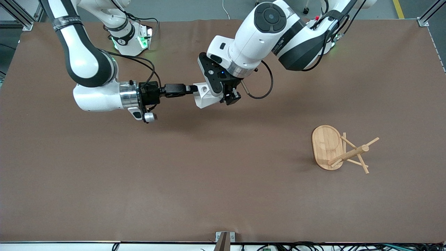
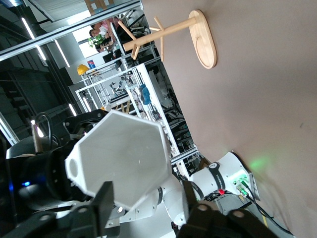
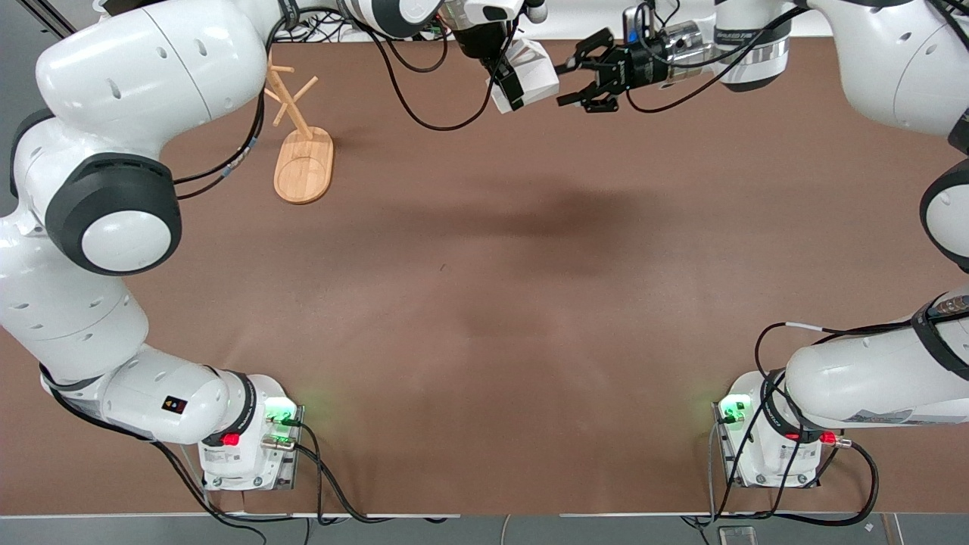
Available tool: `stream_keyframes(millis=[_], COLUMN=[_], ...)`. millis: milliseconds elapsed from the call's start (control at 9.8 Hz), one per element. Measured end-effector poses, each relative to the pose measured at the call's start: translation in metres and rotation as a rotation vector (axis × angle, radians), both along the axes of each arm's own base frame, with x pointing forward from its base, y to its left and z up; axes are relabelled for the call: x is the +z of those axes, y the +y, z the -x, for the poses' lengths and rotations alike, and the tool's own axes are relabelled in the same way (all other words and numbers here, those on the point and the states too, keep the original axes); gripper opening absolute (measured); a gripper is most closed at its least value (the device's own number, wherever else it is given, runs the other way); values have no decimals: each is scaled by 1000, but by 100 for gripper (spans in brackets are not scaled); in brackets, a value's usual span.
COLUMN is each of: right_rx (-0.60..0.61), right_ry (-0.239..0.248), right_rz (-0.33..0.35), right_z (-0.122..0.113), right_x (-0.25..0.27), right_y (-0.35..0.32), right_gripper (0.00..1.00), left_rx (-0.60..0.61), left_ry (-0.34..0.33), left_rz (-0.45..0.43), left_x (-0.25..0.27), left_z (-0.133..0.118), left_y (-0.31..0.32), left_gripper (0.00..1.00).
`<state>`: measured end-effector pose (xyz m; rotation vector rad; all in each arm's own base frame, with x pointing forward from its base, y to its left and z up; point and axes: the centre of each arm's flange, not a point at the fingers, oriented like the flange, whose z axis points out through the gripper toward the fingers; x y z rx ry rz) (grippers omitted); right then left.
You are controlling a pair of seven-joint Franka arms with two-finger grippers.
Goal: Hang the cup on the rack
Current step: 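Open the right gripper and draw it back while the left gripper holds the cup, then carry the cup with the left gripper over the wooden rack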
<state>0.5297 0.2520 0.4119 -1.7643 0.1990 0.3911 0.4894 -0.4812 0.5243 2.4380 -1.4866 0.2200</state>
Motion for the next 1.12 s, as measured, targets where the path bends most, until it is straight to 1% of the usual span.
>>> stream_keyframes(millis=[102, 204, 306, 408, 510, 612, 714, 918, 1020, 1122], right_rx=[-13, -26, -36, -45, -48, -43, -49, -72, -71, -74], right_ry=[-6, -2, 8, 14, -7, -47, -76, -113, -140, -172], right_rz=[56, 159, 289, 451, 627, 810, 954, 1174, 1271, 1320], right_z=[-11, -25, -38, -46, -50, -50, -49, -46, -43, -39], right_x=[5, 12, 22, 34, 48, 61, 70, 82, 94, 115], right_y=[-23, -57, -93, -125, -152, -179, -208, -269, -289, -293], right_gripper=[86, 99, 100, 100, 100, 100, 100, 100, 100, 100], left_rx=[35, 64, 97, 148, 209, 264, 324, 460, 518, 562], left_ry=[9, 19, 29, 44, 53, 65, 83, 126, 154, 181], left_rz=[-24, -40, -52, -65, -71, -82, -97, -124, -145, -171], left_x=[0, 0, 0, 3, 8, 13, 15, 18, 19, 15], left_z=[-3, -10, -20, -30, -41, -50, -61, -90, -99, -106], left_y=[6, 17, 31, 48, 66, 85, 108, 166, 195, 218], left_gripper=[74, 74, 74, 74, 74, 74, 74, 74, 74, 74])
